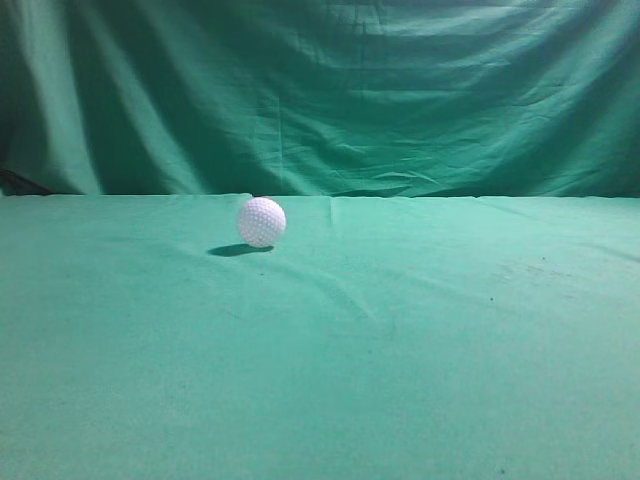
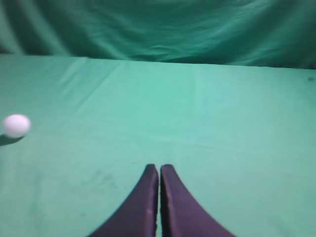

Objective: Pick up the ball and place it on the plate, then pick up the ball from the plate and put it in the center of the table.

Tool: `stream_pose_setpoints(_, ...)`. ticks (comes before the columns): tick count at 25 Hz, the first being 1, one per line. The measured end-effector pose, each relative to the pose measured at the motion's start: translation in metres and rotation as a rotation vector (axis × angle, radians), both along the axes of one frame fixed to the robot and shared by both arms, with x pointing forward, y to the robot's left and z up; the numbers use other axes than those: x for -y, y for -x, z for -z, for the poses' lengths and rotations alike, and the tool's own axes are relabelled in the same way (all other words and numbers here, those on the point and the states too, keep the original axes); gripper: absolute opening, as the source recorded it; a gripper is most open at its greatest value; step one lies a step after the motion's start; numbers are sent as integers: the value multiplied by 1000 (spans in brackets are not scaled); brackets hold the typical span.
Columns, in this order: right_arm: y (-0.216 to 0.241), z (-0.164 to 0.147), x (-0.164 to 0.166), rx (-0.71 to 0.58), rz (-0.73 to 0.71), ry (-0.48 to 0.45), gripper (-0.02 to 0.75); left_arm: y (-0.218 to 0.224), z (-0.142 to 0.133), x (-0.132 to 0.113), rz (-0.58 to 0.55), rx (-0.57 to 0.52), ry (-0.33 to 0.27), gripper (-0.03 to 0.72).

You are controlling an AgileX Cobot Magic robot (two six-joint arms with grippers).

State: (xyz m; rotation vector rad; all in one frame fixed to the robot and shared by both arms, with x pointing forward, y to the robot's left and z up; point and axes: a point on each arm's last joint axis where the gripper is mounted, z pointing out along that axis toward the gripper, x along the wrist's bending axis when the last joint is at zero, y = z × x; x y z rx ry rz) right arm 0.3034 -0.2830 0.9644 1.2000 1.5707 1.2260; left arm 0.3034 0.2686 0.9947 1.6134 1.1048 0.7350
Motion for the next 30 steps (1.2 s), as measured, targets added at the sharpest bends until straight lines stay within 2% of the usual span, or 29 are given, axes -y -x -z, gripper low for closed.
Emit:
stream_pose_setpoints(5,7,6,7,40,85,-7,0,0,0,0,0,0,0,0)
stream_pose_setpoints(9,11,12,8,-17,104,11,0,0,0,0,0,0,0,0)
stream_pose_setpoints(14,13,19,8,-87,102,25,0,0,0,0,0,0,0,0)
stream_pose_setpoints(30,13,19,8,-91,102,26,0,0,0,0,0,0,0,0)
